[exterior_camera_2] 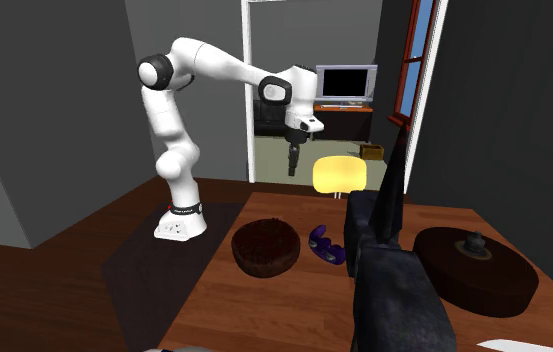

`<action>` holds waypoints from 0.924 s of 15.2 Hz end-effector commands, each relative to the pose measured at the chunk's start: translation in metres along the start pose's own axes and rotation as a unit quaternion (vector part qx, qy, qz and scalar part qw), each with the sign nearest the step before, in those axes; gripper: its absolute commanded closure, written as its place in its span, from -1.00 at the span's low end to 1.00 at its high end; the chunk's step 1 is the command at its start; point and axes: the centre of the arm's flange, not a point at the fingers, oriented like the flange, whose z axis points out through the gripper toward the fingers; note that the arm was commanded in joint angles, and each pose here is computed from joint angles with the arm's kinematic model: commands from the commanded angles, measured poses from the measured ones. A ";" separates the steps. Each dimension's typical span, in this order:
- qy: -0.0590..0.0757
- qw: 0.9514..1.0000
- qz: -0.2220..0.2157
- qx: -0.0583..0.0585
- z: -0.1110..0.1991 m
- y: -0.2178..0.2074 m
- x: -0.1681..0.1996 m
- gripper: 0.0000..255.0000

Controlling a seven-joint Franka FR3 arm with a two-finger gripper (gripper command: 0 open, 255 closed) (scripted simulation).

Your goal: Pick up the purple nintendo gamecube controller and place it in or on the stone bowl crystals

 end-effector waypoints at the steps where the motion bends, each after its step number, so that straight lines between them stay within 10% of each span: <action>1: -0.003 1.000 0.008 0.000 0.009 0.016 0.023 -1.00; 14: -0.024 0.998 0.063 0.004 0.084 0.111 0.152 -1.00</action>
